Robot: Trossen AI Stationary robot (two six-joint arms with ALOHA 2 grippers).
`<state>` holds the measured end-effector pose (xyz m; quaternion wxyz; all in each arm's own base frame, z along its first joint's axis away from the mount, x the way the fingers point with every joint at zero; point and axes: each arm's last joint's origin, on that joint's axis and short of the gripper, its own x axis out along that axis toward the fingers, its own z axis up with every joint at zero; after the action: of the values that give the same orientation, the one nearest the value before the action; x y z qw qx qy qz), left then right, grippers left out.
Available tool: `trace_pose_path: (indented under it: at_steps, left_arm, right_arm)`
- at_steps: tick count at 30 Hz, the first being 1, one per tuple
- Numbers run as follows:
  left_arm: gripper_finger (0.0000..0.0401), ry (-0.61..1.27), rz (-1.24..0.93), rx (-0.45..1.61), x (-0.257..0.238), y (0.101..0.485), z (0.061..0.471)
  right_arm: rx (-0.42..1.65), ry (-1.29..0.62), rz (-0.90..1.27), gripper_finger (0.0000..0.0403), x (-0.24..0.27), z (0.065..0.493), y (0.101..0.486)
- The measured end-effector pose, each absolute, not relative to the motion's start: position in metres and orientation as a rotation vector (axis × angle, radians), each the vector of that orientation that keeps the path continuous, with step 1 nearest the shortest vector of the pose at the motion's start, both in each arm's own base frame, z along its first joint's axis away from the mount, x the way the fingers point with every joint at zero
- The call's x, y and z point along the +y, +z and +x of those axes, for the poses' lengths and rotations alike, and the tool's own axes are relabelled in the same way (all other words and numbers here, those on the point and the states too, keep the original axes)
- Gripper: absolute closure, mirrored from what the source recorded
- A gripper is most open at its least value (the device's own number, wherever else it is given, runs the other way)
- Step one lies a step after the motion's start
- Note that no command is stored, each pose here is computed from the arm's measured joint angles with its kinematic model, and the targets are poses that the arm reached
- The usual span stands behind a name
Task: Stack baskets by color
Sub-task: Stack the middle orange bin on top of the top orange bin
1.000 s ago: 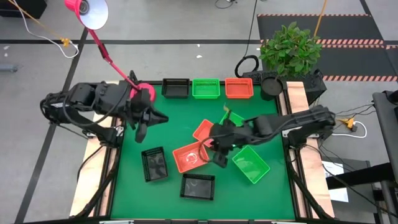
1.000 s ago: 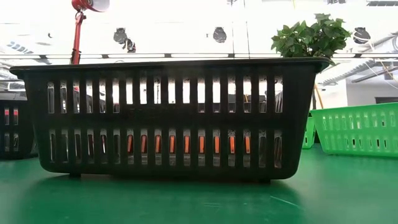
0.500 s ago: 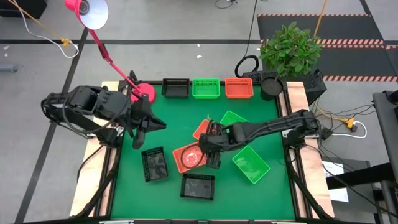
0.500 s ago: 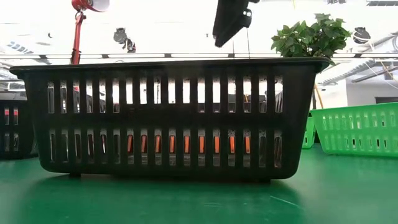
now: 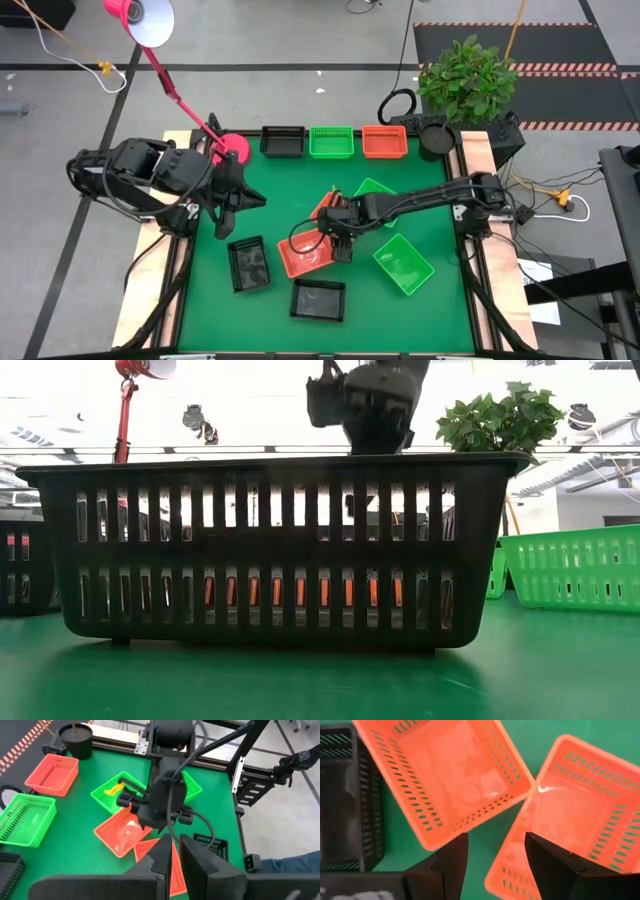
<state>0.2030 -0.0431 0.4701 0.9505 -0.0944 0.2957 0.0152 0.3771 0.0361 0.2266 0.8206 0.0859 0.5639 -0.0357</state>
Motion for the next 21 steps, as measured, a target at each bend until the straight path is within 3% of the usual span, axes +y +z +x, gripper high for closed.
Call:
trace_pose_path:
  at_steps: [12,21]
  left_arm:
    - [0.0364,0.023,-0.151,0.601,-0.043,0.470,0.203]
    - [0.0364,0.027,-0.118,0.600,-0.039,0.470,0.204]
  right_arm:
    - [1.179,-0.082,0.190,0.0219,0.033,0.369,0.186]
    - [1.196,-0.125,0.228,0.0320,0.026,0.363,0.172]
